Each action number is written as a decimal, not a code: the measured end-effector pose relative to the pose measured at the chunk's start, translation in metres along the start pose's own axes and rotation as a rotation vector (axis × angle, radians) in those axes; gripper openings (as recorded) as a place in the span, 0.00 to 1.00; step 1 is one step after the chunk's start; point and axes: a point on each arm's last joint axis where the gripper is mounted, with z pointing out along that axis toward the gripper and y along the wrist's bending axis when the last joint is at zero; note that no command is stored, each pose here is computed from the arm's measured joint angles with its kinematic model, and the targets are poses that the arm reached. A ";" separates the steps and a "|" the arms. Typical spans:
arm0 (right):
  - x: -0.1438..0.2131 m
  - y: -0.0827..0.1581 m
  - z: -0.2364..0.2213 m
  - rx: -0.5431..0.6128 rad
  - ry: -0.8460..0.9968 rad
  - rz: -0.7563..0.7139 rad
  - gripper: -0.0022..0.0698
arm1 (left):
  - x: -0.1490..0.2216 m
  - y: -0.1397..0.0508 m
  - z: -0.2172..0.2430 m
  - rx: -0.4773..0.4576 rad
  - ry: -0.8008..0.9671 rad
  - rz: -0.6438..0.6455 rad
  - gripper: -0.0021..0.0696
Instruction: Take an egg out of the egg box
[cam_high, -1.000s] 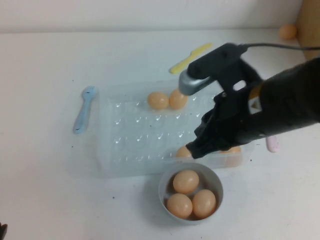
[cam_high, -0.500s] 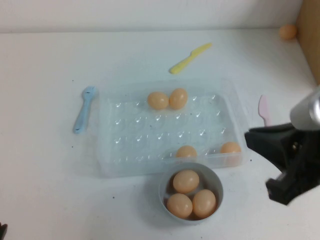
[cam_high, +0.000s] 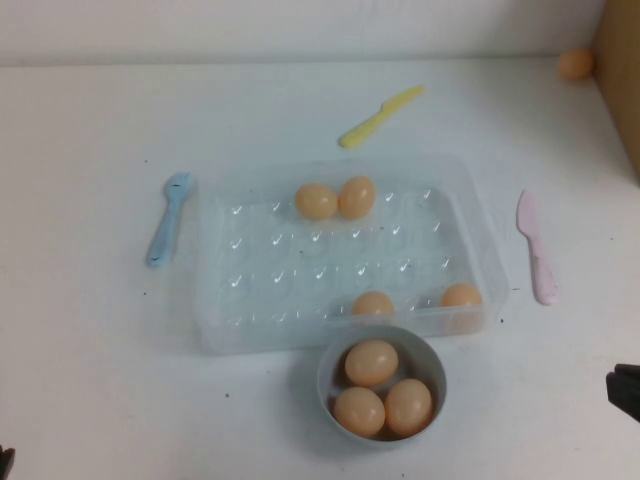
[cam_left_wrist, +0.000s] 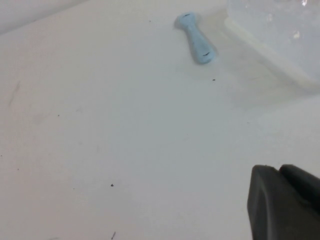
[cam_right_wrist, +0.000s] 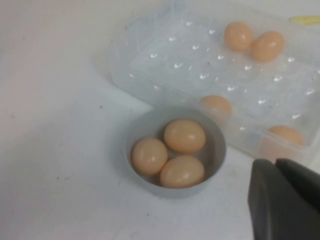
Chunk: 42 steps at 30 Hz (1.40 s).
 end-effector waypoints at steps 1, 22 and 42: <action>0.007 0.000 -0.001 -0.002 -0.028 0.000 0.01 | 0.000 0.000 0.000 0.000 0.000 0.000 0.02; 0.123 -0.043 -0.013 0.629 -0.463 0.148 0.01 | 0.000 0.000 0.000 0.000 0.000 0.000 0.02; 0.151 -0.042 -0.006 0.645 -0.195 0.343 0.01 | 0.000 0.000 0.000 0.000 0.000 0.000 0.02</action>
